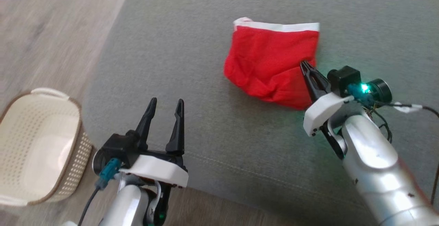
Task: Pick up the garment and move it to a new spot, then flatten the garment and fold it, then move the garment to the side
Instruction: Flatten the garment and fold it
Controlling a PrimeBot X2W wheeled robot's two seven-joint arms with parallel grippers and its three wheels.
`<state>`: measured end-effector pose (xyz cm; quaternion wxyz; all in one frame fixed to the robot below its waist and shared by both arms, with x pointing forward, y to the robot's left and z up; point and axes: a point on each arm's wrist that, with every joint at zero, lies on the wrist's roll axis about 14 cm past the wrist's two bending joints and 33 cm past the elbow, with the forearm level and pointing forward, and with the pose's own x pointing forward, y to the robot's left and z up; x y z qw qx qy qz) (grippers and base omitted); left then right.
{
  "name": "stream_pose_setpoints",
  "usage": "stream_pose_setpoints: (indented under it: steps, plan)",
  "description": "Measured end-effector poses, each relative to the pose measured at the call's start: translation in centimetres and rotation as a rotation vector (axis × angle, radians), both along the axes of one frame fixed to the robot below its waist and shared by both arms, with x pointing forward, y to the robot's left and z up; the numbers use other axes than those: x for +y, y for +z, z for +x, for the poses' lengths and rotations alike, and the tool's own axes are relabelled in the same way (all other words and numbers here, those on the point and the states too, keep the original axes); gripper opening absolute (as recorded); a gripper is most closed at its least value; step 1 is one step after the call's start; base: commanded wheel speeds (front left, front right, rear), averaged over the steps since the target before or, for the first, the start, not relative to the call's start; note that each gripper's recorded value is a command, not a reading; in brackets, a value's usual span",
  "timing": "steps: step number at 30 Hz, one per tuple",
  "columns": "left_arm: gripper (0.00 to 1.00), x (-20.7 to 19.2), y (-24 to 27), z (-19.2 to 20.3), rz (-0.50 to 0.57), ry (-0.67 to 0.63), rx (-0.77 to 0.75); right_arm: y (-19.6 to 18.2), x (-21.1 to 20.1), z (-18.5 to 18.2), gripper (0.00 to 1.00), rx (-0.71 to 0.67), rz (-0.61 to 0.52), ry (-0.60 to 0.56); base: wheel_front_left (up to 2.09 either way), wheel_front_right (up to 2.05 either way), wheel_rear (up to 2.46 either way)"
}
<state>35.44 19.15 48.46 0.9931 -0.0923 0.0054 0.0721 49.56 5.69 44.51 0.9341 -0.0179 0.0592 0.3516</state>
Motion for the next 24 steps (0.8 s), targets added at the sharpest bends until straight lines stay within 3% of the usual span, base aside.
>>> stream_pose_setpoints:
  steps: [13,24]
  plan:
    - [1.0,0.1,0.1,0.0,0.002,0.006,-0.002,-6.1,0.2,-3.1,0.0,0.196,-0.158,0.069,0.0,0.0,0.0]
    - [1.0,-1.1,0.1,0.6,-0.006,-0.034,-0.007,-5.7,-0.3,-3.4,0.0,0.213,-0.156,0.073,0.0,0.0,0.0]
